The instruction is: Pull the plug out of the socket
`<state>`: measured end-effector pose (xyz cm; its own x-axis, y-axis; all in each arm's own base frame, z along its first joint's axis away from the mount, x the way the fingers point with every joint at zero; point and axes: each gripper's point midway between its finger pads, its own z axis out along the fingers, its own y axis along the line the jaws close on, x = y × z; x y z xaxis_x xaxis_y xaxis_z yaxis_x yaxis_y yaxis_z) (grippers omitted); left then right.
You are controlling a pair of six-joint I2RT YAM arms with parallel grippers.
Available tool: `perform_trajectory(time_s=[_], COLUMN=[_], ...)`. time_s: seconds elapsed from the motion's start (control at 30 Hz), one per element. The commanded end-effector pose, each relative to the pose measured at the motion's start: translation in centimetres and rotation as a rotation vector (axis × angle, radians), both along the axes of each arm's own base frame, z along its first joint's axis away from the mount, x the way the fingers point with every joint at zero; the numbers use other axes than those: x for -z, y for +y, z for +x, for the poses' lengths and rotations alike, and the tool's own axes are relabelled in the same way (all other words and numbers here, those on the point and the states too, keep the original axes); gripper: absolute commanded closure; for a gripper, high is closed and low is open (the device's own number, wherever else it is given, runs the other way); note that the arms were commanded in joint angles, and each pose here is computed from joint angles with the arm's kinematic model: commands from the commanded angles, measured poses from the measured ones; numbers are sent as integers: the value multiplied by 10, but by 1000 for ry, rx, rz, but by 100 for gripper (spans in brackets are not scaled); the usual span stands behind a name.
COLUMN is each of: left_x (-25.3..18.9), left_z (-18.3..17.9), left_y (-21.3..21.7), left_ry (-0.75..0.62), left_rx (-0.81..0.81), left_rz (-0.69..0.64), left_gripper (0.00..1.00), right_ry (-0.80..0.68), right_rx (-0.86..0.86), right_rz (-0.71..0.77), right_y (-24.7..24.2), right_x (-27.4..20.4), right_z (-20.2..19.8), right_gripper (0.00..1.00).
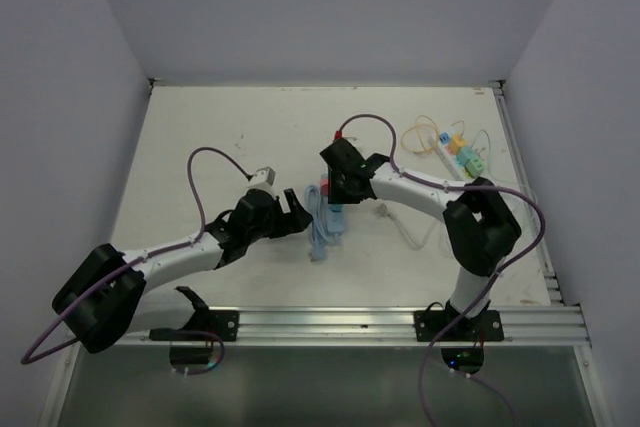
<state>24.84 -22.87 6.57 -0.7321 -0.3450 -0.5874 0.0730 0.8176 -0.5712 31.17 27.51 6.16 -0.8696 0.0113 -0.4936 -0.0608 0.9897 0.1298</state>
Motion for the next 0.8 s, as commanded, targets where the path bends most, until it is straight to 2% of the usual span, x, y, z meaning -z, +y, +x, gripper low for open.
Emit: perform_trajectory(time_s=[0.0,0.13,0.33,0.47,0.67,0.77], left_x=[-20,-21,-29,-19,-15,-28], left_z=[14,19,32,37,44,55], left_y=[-12,-20,-40,-49,-58,-48], left_ry=[-37,-21,-11,24,41,-5], left_rx=[14,32,74,101,119,73], left_rz=[-29,-22,-29,-9,11,59], left_gripper=[10,9,7,7,16,19], right_ry=[28,44,58,70,84,91], right_rx=[37,33,25,49,47,46], right_rz=[175,317,467,551,620,620], right_y=[1,0,-2,-9,-11,-14], right_x=[-4,-5,-4,3,16,23], right_z=[-3,-3,-5,-4,-6,-7], right_gripper=[100,100,100,100,100,100])
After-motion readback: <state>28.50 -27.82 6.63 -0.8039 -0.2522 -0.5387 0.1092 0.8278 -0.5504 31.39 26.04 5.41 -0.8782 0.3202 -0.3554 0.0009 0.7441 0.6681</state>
